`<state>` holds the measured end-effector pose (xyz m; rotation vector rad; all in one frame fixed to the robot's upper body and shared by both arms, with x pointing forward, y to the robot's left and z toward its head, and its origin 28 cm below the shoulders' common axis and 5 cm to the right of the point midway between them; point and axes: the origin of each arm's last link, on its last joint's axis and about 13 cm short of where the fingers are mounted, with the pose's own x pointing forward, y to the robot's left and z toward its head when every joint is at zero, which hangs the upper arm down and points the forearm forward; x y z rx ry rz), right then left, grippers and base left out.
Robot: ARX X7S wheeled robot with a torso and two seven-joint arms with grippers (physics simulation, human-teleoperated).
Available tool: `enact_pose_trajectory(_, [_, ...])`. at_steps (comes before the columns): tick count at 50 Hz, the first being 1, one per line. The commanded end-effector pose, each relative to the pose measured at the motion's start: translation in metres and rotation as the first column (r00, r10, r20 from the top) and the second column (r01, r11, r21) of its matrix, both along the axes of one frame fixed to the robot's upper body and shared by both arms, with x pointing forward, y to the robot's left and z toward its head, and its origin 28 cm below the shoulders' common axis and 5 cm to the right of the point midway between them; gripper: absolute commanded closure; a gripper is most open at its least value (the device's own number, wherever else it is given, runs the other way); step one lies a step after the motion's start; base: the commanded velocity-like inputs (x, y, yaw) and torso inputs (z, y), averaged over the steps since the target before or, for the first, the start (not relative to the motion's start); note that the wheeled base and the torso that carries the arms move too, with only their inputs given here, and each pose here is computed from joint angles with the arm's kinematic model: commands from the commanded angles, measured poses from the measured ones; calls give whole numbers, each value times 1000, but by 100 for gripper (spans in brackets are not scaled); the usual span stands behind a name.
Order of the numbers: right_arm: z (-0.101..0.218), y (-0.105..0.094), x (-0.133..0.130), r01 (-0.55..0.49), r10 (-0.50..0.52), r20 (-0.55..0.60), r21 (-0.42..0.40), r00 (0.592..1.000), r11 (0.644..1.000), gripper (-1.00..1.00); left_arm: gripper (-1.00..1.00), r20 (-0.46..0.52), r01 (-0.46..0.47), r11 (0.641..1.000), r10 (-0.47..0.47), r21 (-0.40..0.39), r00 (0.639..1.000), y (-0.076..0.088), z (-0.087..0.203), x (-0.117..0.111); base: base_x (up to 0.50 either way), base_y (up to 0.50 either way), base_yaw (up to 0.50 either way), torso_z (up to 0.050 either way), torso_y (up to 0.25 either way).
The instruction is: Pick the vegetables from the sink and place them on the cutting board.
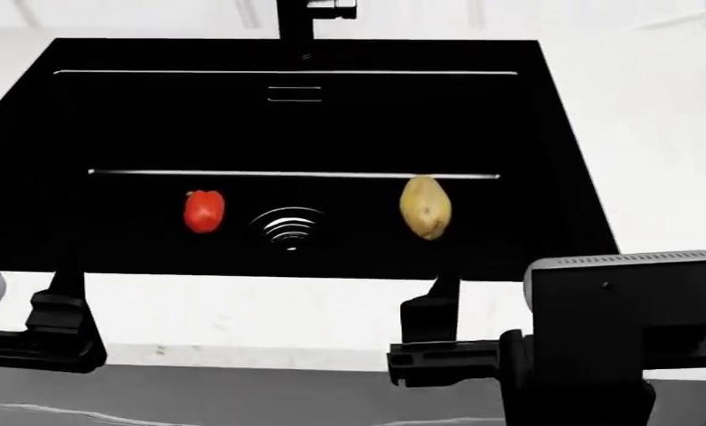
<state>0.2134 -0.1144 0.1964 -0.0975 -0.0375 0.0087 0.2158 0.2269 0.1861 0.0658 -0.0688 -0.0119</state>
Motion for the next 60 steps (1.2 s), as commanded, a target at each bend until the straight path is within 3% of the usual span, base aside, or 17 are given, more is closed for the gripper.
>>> enact_pose_trajectory(1, [3, -1, -4, -1, 1, -7, -26, 1000, 1000, -100, -100, 3, -15, 1000, 15, 9, 1000, 4, 3, -1, 500, 0, 0, 0, 0])
enact_pose_trajectory(17, [2, -2, 1, -41, 40, -28, -36, 999, 999, -100, -100, -14, -12, 999, 12, 39, 1000, 4, -4, 3, 500, 0, 0, 0, 1])
enact_pose_trajectory(18, [2, -3, 1, -41, 38, -41, -79, 998, 996, -100, -100, -38, 12, 997, -10, 75, 999, 8, -8, 3, 500, 0, 0, 0, 0])
enact_pose_trajectory(20, [5, -8, 4, -54, 49, -54, -96, 997, 994, -100, -100, -37, 1, 999, 1, 49, 999, 15, -1, 7, 500, 0, 0, 0, 0])
enact_pose_trajectory(24, [33, -25, 6, -67, 49, -87, -219, 995, 973, -100, -100, -45, 11, 982, -3, 188, 999, 35, 21, 14, 500, 0, 0, 0, 0])
enact_pose_trajectory(27, [46, -31, 12, -109, 82, -116, -247, 990, 963, -100, -100, -40, 7, 980, 1, 196, 999, 44, 39, 22, 500, 0, 0, 0, 0])
enact_pose_trajectory(30, [52, -32, 18, -166, 130, -160, -240, 978, 957, -100, -100, -28, 13, 967, -7, 254, 1000, 51, 53, 24, 500, 0, 0, 0, 3])
enact_pose_trajectory(34, [55, -35, 22, -202, 151, -219, -231, 964, 952, -100, -100, -79, 37, 967, -18, 252, 997, 65, 53, 27, 500, 0, 0, 0, 0])
enact_pose_trajectory(35, [53, -35, 22, -212, 158, -242, -218, 957, 953, -100, -100, -108, 62, 975, -39, 213, 993, 66, 51, 27, 500, 0, 0, 0, 0])
enact_pose_trajectory(38, [53, -39, 19, -201, 156, -250, -166, 956, 965, -100, -100, -118, 46, 970, -18, 237, 993, 73, 44, 30, 500, 0, 0, 0, 0])
enact_pose_trajectory(41, [51, -41, 17, -196, 155, -267, -136, 951, 971, -100, -100, -135, 58, 970, -26, 236, 990, 70, 39, 31, 500, 0, 0, 0, 3])
enact_pose_trajectory(60, [45, -41, 10, -225, 172, -331, -131, 928, 965, -100, -100, -202, 89, 959, -34, 270, 979, 76, 33, 24, 500, 0, 0, 0, 1])
